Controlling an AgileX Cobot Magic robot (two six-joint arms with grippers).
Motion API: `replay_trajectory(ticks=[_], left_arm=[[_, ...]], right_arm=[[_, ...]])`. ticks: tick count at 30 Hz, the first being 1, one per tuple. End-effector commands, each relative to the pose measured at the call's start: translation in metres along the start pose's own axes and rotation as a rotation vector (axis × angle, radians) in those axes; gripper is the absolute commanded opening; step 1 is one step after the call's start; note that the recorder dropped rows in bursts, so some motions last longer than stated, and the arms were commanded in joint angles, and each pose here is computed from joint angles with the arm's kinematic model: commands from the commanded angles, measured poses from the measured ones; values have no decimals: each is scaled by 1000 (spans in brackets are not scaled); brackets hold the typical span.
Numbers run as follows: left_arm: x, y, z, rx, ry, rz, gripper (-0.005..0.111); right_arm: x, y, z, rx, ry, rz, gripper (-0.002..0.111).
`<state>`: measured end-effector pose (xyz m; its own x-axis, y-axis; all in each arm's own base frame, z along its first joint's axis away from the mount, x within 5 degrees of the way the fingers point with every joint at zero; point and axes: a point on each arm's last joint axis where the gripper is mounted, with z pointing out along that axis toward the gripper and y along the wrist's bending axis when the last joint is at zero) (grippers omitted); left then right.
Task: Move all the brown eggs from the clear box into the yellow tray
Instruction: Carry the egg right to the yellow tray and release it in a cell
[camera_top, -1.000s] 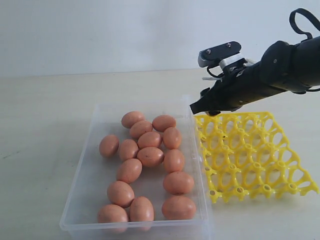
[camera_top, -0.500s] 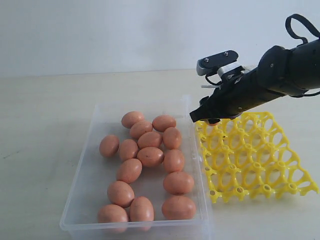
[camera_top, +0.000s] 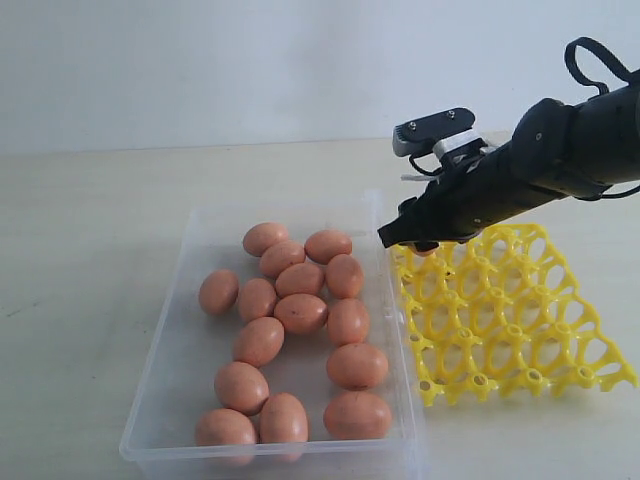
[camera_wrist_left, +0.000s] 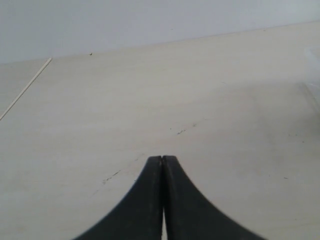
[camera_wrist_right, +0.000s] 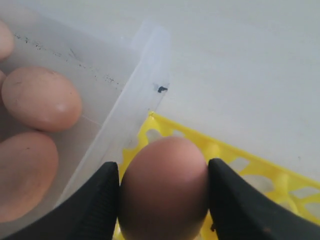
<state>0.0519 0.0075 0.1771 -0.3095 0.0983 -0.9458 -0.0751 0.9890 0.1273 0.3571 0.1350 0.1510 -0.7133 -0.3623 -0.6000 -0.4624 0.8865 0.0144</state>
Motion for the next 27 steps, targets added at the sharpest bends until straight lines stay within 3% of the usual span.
replay_trajectory(ticks=[1, 10, 16, 24, 27], left_arm=[[-2, 0, 0, 4, -13, -2, 0], [-2, 0, 0, 4, -13, -2, 0], [-2, 0, 0, 4, -13, -2, 0], [-2, 0, 0, 4, -13, -2, 0], [-2, 0, 0, 4, -13, -2, 0]], right_arm=[[-5, -4, -1, 20, -36, 6, 46], [-5, -4, -1, 23, -43, 12, 50], [-6, -3, -1, 22, -46, 9, 63], [-10, -2, -8, 23, -65, 10, 62], [-18, -1, -24, 21, -103, 14, 53]])
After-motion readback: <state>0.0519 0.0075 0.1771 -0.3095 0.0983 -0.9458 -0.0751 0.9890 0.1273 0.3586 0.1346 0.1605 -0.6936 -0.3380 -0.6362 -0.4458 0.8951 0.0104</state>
